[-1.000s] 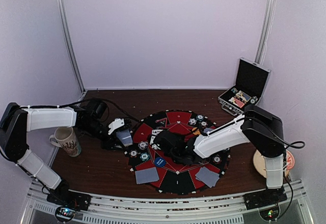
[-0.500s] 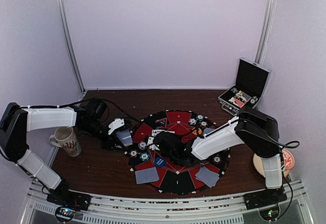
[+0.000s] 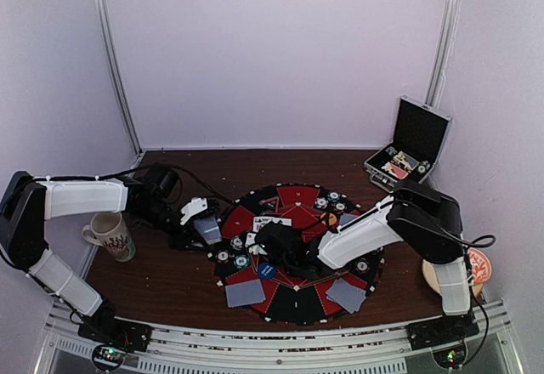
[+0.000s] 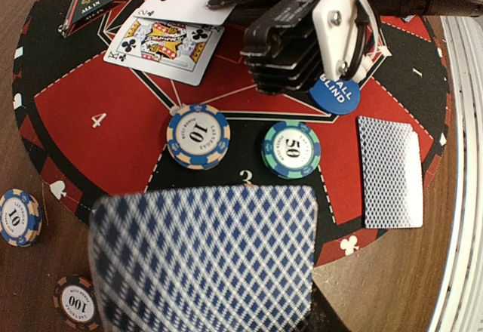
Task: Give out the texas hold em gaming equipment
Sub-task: Flop the poker card in the community card area.
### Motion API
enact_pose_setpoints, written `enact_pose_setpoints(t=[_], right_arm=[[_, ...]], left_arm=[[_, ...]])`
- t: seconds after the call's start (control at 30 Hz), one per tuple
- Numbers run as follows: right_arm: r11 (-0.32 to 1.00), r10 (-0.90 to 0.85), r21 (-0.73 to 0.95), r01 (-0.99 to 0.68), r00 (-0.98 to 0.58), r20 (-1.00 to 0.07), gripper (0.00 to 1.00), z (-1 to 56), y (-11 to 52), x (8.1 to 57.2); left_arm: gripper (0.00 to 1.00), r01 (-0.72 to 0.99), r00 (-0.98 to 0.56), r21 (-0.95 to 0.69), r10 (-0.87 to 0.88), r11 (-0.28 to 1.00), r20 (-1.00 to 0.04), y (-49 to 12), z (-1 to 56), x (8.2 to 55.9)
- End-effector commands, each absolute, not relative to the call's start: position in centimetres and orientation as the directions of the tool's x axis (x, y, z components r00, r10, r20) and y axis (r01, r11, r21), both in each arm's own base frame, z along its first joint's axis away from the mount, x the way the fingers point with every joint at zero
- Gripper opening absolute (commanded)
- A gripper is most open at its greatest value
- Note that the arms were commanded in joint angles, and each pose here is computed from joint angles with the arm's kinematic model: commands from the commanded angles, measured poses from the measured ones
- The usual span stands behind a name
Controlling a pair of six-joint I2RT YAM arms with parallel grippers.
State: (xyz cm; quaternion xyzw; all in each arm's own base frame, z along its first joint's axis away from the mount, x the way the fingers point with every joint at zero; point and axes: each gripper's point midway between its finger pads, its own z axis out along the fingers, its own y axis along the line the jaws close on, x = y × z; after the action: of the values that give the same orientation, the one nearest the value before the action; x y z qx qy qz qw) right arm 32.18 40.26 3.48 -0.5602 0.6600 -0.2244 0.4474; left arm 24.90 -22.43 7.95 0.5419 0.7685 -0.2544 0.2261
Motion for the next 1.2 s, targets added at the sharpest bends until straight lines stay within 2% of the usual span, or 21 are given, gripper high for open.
enact_pose_setpoints(t=[0.0,0.07,0.37,0.67,0.87,1.03,1.17], right_arm=[[0.277,-0.936,-0.794,-0.542,0.033,-0.35,0.18,3.2,40.6,32.2],[0.276,-0.937,-0.794,-0.542,0.035,-0.349,0.21,3.1,40.6,32.1],[0.27,-0.938,-0.791,-0.549,0.036,-0.346,0.22,4.0,40.3,31.4],[0.277,-0.928,-0.785,-0.553,0.058,-0.368,0.43,6.4,40.7,29.8],[0.295,-0.921,-0.78,-0.552,0.052,-0.386,0.5,7.9,40.7,29.1],[0.418,-0.849,-0.702,-0.577,0.026,-0.527,0.56,11.4,40.2,27.7],[0.56,-0.712,-0.57,-0.601,0.003,-0.702,0.63,15.6,39.7,26.5]], left_arm=[[0.35,0.95,-0.293,-0.12,0.699,0.287,-0.652,-22.8,9.1,25.8],[0.35,0.951,-0.293,-0.119,0.7,0.287,-0.651,-22.8,9.0,25.8],[0.35,0.95,-0.297,-0.122,0.701,0.289,-0.649,-22.7,8.9,25.8],[0.35,0.95,-0.296,-0.121,0.699,0.289,-0.651,-22.8,9.1,25.8],[0.35,0.95,-0.295,-0.119,0.7,0.29,-0.651,-22.7,9.1,25.8],[0.35,0.95,-0.294,-0.119,0.698,0.288,-0.653,-22.8,9.1,25.8],[0.35,0.95,-0.293,-0.118,0.698,0.288,-0.654,-22.8,9.2,25.8]])
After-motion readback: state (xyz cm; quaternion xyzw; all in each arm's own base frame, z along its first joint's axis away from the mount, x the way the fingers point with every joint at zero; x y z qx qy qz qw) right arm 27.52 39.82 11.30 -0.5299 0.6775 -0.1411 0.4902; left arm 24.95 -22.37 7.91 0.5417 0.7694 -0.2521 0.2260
